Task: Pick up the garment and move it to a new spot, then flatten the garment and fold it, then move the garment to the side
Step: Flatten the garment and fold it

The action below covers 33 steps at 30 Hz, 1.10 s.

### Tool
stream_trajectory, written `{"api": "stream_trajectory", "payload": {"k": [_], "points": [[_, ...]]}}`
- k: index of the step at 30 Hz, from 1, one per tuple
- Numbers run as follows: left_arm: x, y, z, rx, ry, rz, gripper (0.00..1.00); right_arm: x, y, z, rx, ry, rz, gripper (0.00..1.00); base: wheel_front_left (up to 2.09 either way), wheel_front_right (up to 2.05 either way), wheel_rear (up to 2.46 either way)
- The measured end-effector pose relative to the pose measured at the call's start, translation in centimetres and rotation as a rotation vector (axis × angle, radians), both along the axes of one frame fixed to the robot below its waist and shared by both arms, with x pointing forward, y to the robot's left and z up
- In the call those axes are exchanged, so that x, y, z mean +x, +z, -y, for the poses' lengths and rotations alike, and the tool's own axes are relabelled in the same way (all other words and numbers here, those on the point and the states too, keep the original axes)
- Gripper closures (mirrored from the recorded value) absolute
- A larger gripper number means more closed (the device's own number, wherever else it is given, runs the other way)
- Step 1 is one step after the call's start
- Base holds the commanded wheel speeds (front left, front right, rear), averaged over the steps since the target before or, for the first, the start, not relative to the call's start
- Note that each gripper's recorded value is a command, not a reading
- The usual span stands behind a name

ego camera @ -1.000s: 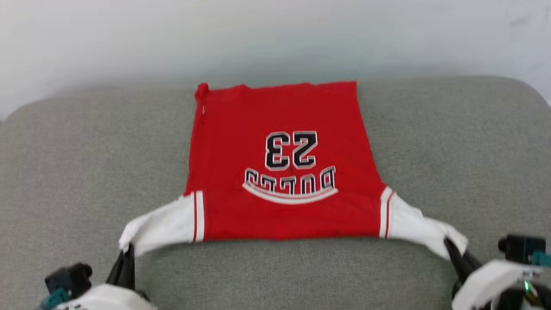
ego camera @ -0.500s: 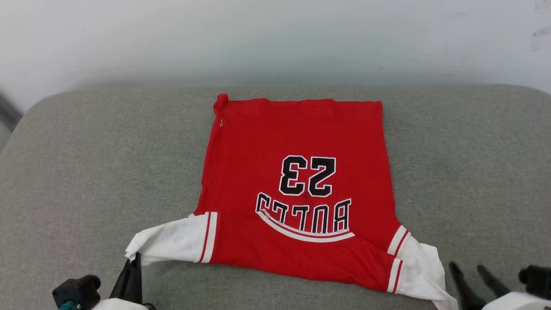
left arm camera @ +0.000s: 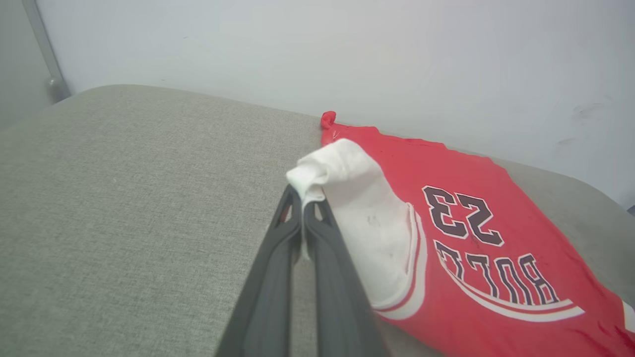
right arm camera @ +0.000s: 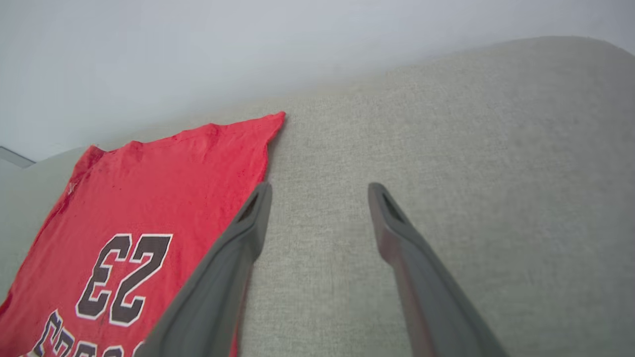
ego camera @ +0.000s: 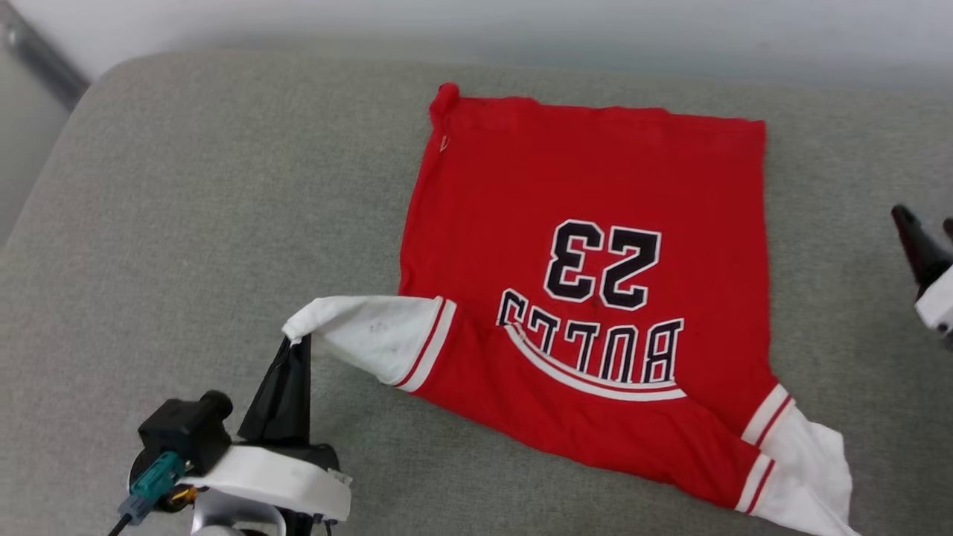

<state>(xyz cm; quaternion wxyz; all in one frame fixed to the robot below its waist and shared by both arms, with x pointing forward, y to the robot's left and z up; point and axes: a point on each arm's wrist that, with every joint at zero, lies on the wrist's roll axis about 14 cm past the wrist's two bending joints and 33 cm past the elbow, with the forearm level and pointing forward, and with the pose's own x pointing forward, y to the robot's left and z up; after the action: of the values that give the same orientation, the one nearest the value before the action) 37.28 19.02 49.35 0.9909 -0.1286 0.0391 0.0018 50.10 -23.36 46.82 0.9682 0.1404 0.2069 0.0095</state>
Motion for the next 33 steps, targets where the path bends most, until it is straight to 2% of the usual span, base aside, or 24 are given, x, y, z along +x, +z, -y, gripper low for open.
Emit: {"api": "stream_trajectory", "payload": {"k": [6,13,20,25,26,27,33], "points": [[1.3,-0.1,0.3,0.004,-0.010,0.017,1.00,6.7,-2.1,-2.8,-0.042,0.108,-0.184,0.00,0.00,0.00,0.00],[3.0,-1.0,0.3,-0.014,0.005,0.022,1.00,12.1,-5.3,-6.7,-0.060,0.202,-0.328,0.00,0.00,0.00,0.00],[3.8,-3.5,-0.6,-0.001,0.033,-0.030,1.00,13.6,-10.7,-9.9,-0.047,0.260,-0.483,0.00,0.00,0.00,0.00],[3.9,-4.8,-0.9,-0.016,0.038,-0.061,1.00,13.7,-12.2,-10.5,-0.016,0.268,-0.566,0.00,0.00,0.00,0.00],[3.9,-4.8,-0.9,-0.015,0.039,-0.063,1.00,13.7,-12.1,-10.5,-0.015,0.268,-0.572,0.64,0.00,0.00,0.00],[3.9,-4.8,-1.0,-0.013,0.038,-0.061,1.00,13.6,-12.0,-10.6,-0.015,0.268,-0.574,1.00,0.00,0.00,0.00],[3.5,-4.4,-1.3,-0.011,0.042,-0.051,1.00,12.9,-10.7,-10.4,-0.041,0.268,-0.572,1.00,0.00,0.00,0.00]]}}
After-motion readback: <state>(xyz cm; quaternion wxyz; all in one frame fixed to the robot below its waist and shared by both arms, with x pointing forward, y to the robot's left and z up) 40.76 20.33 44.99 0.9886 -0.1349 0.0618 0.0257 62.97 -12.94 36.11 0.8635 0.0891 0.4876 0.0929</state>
